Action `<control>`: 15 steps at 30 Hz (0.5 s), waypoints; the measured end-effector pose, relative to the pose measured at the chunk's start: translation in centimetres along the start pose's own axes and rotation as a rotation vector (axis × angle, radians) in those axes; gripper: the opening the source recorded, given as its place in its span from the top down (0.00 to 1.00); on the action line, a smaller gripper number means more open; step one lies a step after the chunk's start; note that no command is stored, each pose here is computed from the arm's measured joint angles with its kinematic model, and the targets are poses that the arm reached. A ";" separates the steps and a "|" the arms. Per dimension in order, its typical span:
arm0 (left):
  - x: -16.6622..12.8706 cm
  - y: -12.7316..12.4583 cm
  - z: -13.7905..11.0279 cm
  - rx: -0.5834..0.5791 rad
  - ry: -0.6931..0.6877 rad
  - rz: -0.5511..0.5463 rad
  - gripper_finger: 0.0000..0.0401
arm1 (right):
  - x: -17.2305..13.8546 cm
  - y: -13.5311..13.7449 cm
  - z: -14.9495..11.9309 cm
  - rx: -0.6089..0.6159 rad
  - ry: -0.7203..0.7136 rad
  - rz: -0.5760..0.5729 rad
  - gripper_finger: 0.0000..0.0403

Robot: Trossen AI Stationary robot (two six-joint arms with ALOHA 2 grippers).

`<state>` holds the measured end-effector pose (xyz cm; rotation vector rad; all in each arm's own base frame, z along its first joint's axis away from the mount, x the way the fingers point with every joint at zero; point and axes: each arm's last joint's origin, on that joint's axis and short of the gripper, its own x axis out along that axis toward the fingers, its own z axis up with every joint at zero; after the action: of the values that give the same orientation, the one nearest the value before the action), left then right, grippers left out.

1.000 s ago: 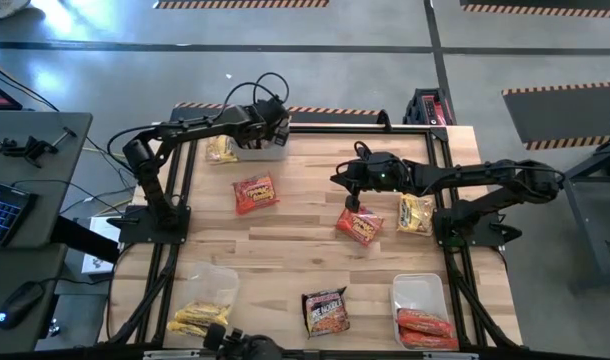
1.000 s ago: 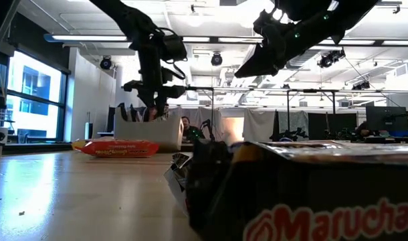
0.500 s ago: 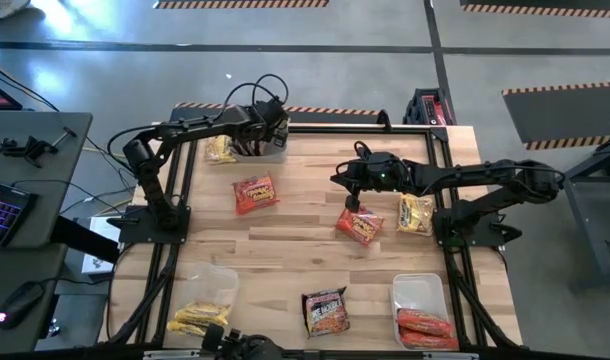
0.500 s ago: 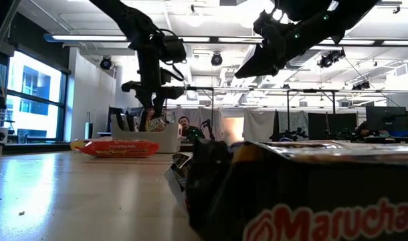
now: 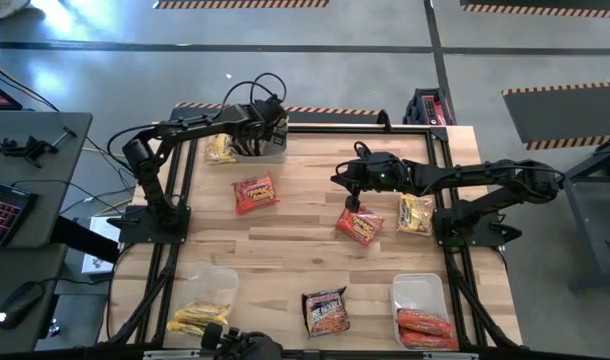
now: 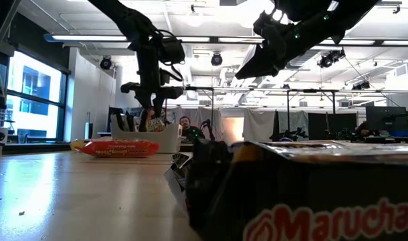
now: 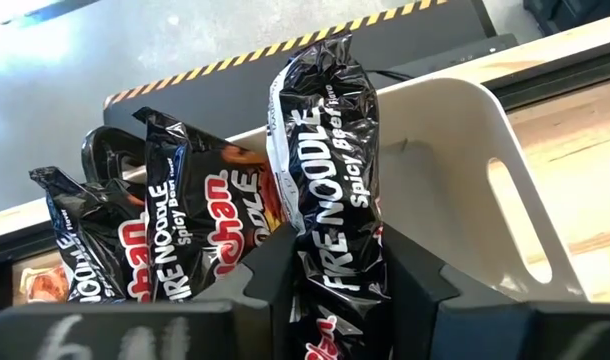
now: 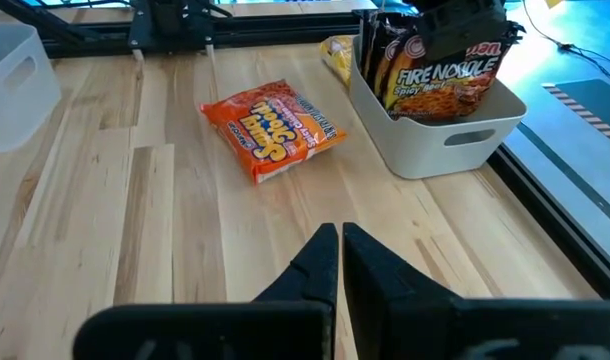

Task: Sort Maruchan noodles
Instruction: Put the top black noodle pack into the gray bin

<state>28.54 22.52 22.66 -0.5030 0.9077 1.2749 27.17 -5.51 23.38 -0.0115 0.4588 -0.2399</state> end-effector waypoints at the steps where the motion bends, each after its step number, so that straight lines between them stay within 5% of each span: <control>1: 0.0 0.1 0.0 -0.003 -0.001 0.001 0.76 | 0.0 0.0 0.0 0.000 0.000 0.000 1.00; 15: 2.4 0.8 -1.2 -0.041 -0.007 -0.030 0.74 | 0.0 0.0 0.0 -0.001 0.004 0.000 1.00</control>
<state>27.51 23.24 20.20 -0.5418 0.8671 1.2695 27.16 -5.51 23.35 -0.0122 0.4627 -0.2399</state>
